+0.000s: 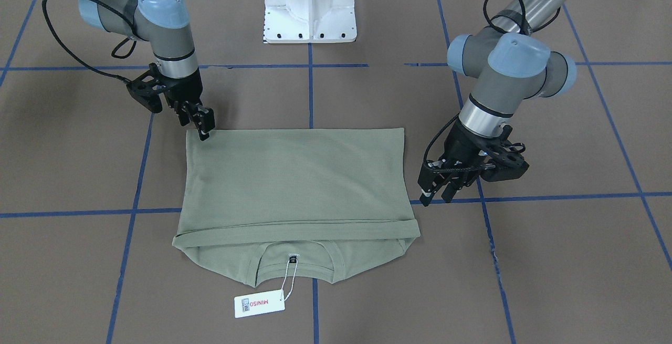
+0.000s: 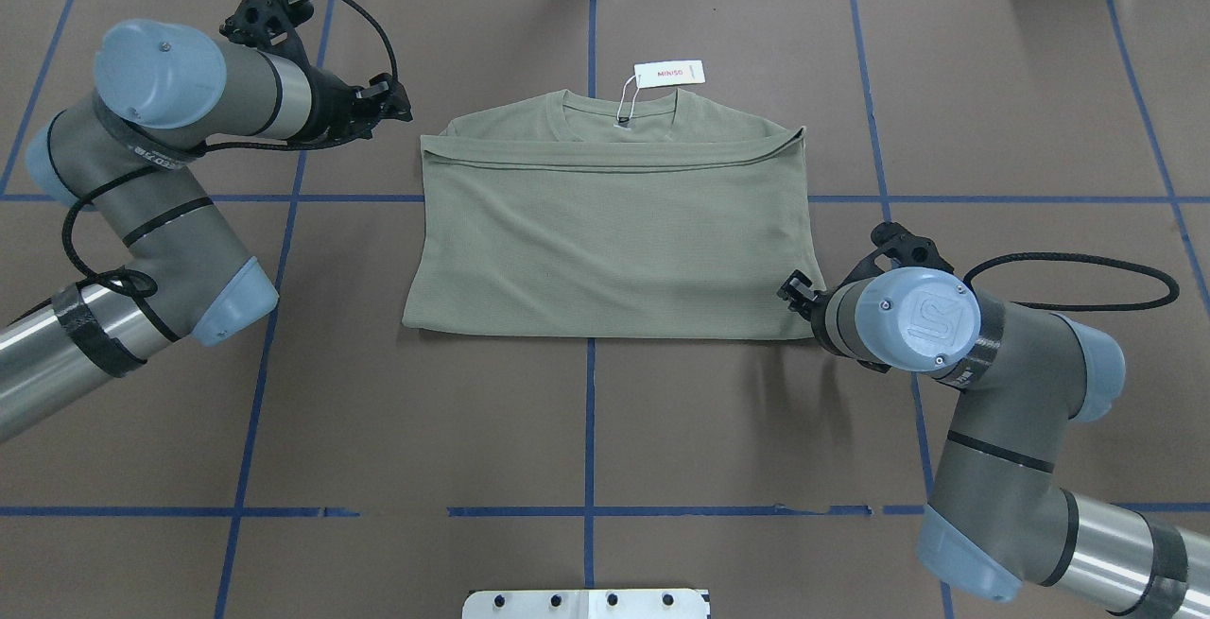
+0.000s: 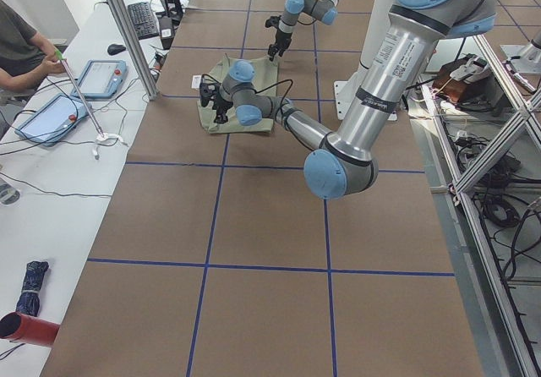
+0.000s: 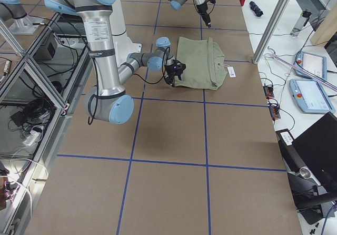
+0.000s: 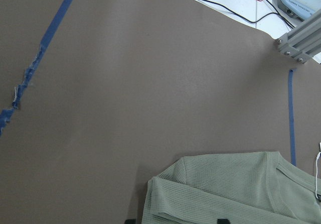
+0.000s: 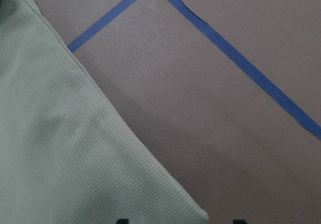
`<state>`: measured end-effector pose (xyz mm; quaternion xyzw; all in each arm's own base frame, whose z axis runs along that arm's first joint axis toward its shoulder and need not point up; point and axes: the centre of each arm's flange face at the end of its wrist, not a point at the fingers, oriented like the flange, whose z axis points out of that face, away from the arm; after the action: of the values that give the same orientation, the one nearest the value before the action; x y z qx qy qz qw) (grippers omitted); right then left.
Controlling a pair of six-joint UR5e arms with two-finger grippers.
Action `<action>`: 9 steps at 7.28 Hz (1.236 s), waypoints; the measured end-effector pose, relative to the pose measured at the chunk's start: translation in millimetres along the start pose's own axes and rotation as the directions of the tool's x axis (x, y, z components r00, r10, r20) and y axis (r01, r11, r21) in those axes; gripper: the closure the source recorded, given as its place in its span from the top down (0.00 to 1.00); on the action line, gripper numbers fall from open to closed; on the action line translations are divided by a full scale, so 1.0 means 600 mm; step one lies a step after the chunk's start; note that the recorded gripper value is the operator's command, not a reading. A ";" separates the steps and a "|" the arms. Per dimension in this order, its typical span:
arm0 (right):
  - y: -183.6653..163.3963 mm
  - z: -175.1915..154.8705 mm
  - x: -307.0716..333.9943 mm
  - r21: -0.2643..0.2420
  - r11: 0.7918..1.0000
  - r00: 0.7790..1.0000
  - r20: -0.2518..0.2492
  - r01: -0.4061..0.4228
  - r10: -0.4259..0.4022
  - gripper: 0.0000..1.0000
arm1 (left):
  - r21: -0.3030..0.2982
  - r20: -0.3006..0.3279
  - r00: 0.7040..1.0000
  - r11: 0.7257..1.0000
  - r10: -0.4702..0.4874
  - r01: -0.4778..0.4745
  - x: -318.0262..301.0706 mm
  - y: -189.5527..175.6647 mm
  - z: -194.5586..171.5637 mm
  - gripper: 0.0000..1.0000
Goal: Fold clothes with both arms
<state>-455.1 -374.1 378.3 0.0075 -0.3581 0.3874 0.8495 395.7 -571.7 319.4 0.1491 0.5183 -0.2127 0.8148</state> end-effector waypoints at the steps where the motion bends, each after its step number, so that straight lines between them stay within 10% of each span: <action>1: -0.001 0.001 0.001 0.002 1.000 1.000 -0.001 -0.003 0.003 0.15 | 0.000 0.000 1.000 1.000 0.000 0.000 0.000 0.000 0.000 0.62; 2: -0.003 0.002 0.003 0.005 1.000 1.000 -0.003 -0.005 0.005 0.00 | 0.000 0.000 1.000 1.000 0.000 0.000 0.000 -0.001 0.000 0.62; 9: 0.036 -0.093 0.055 -0.087 0.996 0.999 0.035 -0.027 0.031 0.00 | -0.002 -0.019 1.000 1.000 -0.002 0.002 0.011 -0.001 -0.016 0.62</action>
<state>-421.3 -321.1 351.5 -0.0274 -0.3899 0.3836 0.8367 390.3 -568.8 309.2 0.1500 0.5263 -0.2115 0.8098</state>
